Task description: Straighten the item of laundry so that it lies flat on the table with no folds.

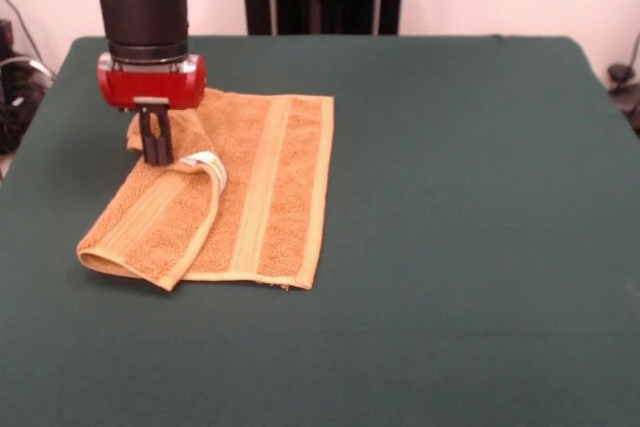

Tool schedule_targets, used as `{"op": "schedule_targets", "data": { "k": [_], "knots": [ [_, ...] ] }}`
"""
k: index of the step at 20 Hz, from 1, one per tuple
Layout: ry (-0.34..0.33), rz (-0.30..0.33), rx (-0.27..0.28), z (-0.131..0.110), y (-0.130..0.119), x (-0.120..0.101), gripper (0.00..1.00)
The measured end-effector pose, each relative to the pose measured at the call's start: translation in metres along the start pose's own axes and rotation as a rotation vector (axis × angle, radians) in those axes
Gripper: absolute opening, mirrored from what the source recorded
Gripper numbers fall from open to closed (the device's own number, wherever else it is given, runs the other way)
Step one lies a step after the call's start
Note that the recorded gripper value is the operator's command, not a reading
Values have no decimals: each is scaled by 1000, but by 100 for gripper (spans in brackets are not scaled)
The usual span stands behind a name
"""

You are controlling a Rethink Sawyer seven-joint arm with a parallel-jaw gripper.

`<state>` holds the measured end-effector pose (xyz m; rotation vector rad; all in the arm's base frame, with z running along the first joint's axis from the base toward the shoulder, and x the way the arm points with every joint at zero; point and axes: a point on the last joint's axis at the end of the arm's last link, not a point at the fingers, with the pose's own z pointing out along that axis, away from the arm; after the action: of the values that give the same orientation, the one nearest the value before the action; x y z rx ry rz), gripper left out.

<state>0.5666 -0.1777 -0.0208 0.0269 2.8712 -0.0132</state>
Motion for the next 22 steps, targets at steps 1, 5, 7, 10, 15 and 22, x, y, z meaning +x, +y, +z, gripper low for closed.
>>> {"op": "schedule_targets", "data": {
  "k": [1,5,7,10,15,22],
  "knots": [
    [0,0,0,0,0,0,0],
    [-2,-1,3,-1,-1,-1,0],
    [-5,-2,6,-3,-2,-2,0],
    [-16,-6,18,-9,-6,-8,0],
    [-36,-25,61,-26,-15,-19,0],
    [-17,-68,146,-47,-23,-18,0]
  ]
}}
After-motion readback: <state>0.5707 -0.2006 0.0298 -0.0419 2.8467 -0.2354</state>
